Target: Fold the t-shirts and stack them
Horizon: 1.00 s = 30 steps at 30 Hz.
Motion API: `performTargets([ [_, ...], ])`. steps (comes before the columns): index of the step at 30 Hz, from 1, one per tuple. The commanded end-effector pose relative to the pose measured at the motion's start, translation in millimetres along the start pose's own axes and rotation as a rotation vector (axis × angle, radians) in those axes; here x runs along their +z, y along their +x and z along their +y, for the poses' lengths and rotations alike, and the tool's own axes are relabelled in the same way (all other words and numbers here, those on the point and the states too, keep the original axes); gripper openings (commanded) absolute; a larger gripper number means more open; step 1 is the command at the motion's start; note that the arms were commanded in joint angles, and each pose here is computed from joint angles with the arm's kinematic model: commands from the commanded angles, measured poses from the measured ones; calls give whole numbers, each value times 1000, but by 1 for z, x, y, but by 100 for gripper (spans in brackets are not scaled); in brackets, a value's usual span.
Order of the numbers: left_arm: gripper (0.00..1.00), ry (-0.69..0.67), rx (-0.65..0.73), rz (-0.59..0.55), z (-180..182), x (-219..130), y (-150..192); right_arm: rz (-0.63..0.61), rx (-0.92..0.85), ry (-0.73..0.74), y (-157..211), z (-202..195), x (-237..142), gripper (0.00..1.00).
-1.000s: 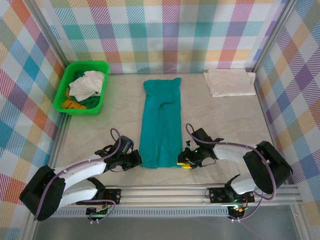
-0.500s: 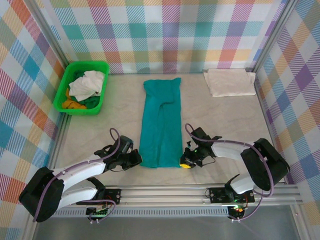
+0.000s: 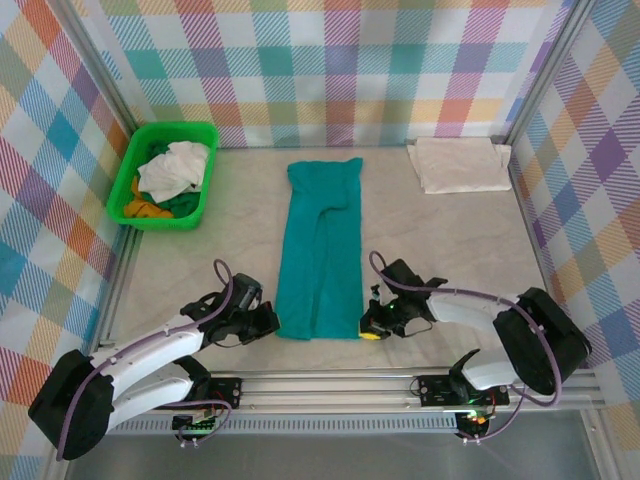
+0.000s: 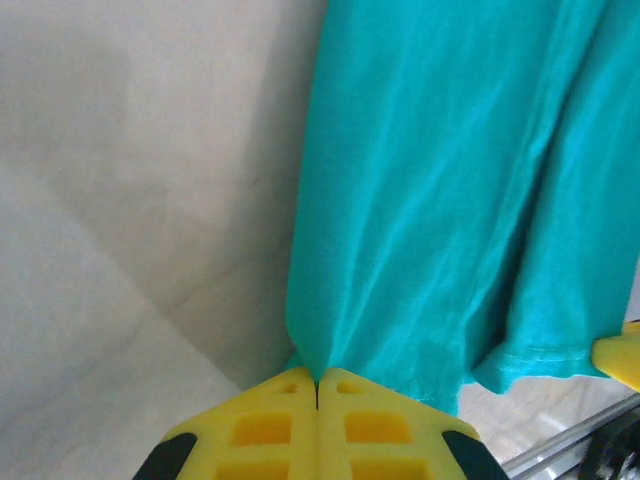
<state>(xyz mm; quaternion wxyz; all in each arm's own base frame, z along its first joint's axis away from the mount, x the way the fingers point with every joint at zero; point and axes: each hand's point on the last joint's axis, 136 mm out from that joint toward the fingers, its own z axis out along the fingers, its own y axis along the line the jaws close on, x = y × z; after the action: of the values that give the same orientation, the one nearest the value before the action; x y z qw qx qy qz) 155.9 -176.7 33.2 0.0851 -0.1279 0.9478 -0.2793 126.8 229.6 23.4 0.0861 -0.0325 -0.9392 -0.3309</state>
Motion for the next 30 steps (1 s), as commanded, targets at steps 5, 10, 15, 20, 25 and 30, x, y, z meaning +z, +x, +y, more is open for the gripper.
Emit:
performTargets([
  [5,0,19,41,79,-17,-17,18,-19,-86,-43,13,25,-24,0],
  [10,0,31,88,-14,-66,-36,-23,-105,-114,-40,-23,62,-47,0],
  [15,0,-4,45,-64,-82,-40,-72,-184,-115,-56,-72,79,-68,0],
  [20,0,-24,42,-107,-90,-39,-119,-225,-139,-38,-121,92,-87,0],
  [25,0,-104,63,-153,-81,-35,-156,-285,-110,-14,-161,85,-100,0],
  [30,0,-196,125,-139,-73,-19,-184,-298,-86,11,-187,73,-93,0],
])
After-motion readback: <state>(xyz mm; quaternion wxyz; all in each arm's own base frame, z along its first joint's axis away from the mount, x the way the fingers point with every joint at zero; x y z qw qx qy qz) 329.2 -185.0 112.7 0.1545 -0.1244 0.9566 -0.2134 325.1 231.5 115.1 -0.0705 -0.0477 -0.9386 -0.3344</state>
